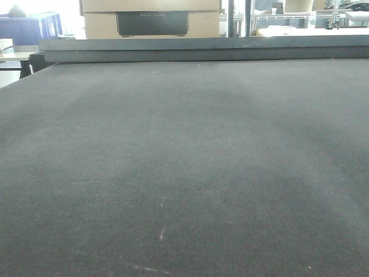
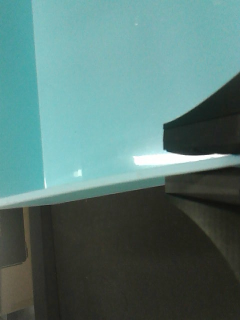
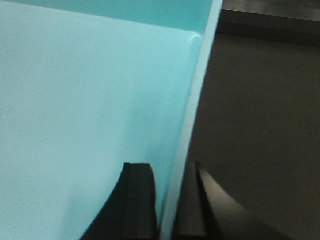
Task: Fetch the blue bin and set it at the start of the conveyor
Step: 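Hold the bin and drive up to the red-framed conveyor table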
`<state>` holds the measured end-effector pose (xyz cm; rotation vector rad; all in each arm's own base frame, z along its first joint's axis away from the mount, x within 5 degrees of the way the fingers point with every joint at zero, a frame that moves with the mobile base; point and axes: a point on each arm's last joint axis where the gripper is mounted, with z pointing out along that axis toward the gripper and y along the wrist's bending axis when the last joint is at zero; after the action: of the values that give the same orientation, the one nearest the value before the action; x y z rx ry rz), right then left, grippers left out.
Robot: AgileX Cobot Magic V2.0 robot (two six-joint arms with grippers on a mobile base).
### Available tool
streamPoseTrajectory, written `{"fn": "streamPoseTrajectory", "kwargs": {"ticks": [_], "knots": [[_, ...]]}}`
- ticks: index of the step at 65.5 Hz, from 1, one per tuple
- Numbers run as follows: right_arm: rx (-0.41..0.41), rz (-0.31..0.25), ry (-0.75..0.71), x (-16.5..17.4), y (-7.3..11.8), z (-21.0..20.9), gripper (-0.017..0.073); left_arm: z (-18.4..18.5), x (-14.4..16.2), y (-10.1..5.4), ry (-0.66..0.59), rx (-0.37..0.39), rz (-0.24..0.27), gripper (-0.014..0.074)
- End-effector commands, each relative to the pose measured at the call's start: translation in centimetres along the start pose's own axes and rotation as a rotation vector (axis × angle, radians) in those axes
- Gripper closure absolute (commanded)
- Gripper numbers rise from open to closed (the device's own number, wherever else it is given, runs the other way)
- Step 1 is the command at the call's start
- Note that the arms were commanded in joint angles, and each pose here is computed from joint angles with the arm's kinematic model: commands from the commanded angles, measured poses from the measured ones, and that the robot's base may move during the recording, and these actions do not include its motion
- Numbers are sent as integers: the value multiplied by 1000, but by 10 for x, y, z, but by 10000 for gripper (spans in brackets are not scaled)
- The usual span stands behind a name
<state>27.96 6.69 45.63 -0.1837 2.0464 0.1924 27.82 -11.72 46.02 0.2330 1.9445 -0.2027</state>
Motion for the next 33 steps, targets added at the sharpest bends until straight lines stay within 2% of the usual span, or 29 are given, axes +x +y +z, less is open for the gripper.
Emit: {"fn": "streamPoseTrajectory", "kwargs": {"ticks": [1, 33], "knots": [[-54, 11, -86, -9, 8, -7, 711, -7, -10, -8, -90, 66, -23, 705], [-54, 11, -86, -9, 8, -7, 711, -7, -10, -8, -90, 66, -23, 705]]}}
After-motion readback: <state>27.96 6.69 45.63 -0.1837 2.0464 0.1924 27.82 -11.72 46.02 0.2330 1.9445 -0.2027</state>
